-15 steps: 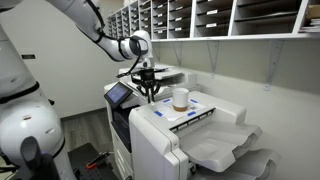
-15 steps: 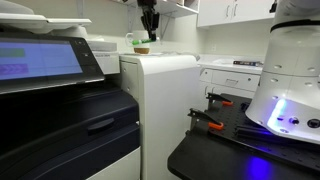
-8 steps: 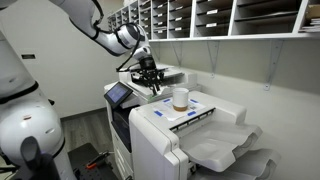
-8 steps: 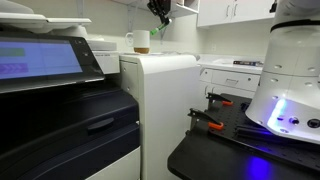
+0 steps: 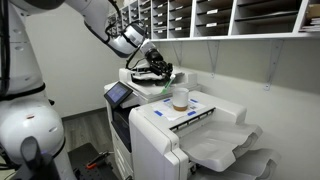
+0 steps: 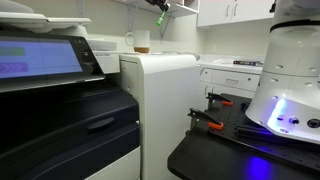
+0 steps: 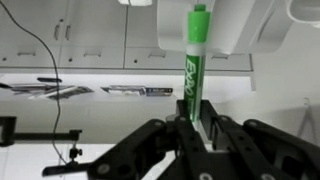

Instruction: Pick the marker and put it in the cup

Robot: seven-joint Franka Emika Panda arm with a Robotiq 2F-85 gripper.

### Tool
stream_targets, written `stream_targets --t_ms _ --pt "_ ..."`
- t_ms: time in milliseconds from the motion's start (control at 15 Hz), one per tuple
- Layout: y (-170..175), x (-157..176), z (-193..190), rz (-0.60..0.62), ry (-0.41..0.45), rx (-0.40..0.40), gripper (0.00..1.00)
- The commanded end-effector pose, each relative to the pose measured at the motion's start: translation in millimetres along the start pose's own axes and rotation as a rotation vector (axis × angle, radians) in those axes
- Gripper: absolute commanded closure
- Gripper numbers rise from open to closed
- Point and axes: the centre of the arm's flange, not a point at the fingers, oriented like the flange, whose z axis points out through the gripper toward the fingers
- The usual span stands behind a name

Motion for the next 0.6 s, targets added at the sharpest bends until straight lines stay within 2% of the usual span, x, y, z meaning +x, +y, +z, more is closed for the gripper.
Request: stream_targets --t_ms 0,267,533 --pt "-32 3 -16 -0.063 0.117 0.005 0.95" --pt "-61 -1 -32 -0.053 0.232 0.074 0.95" --pt "-87 -14 -43 -0.053 0.297 0.155 0.95"
